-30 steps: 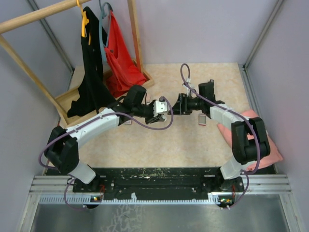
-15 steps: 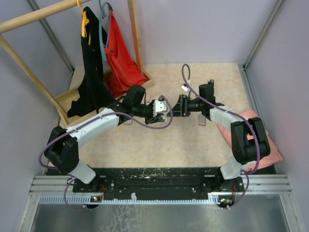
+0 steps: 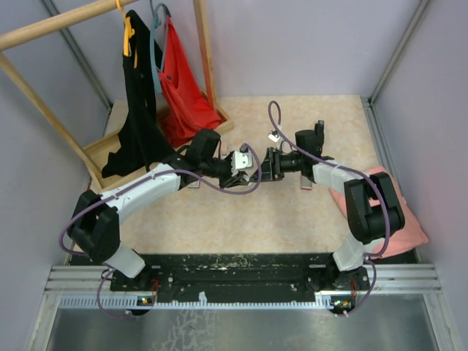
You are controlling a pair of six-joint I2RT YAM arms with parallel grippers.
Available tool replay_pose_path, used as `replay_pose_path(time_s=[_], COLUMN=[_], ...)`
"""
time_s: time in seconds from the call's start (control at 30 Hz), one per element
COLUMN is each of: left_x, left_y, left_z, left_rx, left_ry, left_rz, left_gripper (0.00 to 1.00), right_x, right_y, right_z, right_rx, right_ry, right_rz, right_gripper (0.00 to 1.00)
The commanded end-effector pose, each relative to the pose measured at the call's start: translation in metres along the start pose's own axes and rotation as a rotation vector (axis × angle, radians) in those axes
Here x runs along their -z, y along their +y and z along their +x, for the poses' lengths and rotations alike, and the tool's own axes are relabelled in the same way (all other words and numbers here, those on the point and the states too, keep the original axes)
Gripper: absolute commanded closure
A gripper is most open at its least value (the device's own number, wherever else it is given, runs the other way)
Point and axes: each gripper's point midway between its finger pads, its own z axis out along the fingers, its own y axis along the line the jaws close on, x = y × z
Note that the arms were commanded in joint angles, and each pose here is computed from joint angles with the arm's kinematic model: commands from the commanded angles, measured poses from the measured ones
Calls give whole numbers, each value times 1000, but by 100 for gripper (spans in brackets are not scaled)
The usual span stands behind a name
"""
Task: Unload the staples from the stapler
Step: Unload the staple at the center of the board.
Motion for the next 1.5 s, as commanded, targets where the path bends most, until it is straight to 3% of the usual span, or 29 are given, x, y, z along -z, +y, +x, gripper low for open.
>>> replay_pose_path(time_s=[0.0, 0.7, 1.07, 1.47], left_x=[-1, -4, -6, 28], left_y=[1, -4, -4, 24], left_z=[-7, -9, -12, -27], left_rx=[-6, 4, 20, 120], left_ry=[-39, -52, -63, -215], left_rz=[10, 44, 52, -31], left_gripper=[100, 100, 100, 100], right_x=[-10, -24, -26, -15], right_y=[6, 10, 13, -20], right_z=[0, 5, 5, -7], right_rx=[37, -36, -76, -70], right_ry=[37, 94, 104, 21], right_rz=[-39, -107, -156, -42], right_gripper=[54, 64, 100, 100])
